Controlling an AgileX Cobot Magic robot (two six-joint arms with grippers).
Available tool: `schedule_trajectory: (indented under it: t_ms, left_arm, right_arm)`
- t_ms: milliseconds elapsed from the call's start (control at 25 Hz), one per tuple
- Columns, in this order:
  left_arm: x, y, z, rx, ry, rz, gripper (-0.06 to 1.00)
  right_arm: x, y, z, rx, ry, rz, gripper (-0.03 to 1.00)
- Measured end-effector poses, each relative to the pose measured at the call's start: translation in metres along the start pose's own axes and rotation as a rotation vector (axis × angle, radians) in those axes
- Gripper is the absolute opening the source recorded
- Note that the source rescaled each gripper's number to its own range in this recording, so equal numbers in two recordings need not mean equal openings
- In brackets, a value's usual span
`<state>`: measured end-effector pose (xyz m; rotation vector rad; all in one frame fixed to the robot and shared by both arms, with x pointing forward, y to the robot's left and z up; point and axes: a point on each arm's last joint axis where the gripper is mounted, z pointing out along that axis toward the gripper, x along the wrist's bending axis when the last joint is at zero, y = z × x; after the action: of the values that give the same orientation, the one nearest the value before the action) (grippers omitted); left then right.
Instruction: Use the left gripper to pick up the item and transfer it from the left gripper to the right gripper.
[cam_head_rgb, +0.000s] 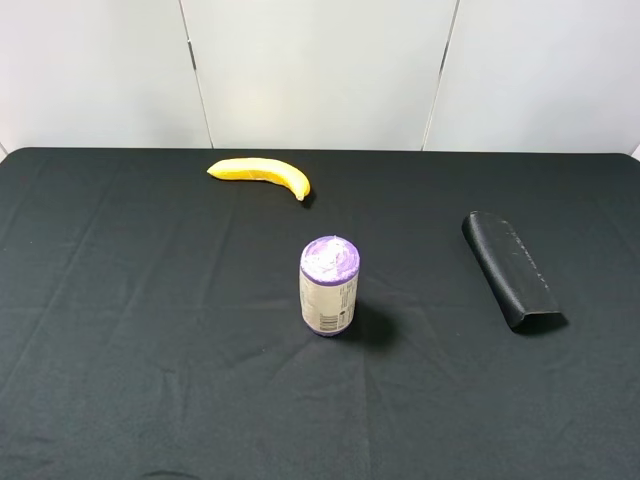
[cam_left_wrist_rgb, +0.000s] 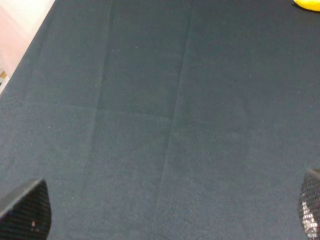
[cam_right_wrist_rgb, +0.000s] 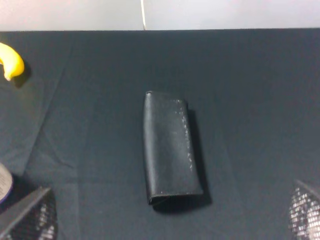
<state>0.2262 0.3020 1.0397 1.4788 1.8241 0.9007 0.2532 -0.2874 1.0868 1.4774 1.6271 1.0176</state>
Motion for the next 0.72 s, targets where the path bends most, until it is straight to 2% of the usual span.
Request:
schedule_trajectory:
  t_ms: [200, 400, 720]
  left_arm:
    - [0.000, 0.000, 0.000, 0.000, 0.000, 0.000, 0.98]
    - [0.000, 0.000, 0.000, 0.000, 0.000, 0.000, 0.98]
    - [0.000, 0.000, 0.000, 0.000, 0.000, 0.000, 0.98]
  right_arm:
    - [0.002, -0.025, -0.008, -0.064, -0.010, 0.010, 1.00]
    - [-0.003, -0.036, -0.005, -0.026, -0.059, 0.027, 1.00]
    - [-0.003, -0.037, -0.003, -0.021, -0.066, 0.032, 1.00]
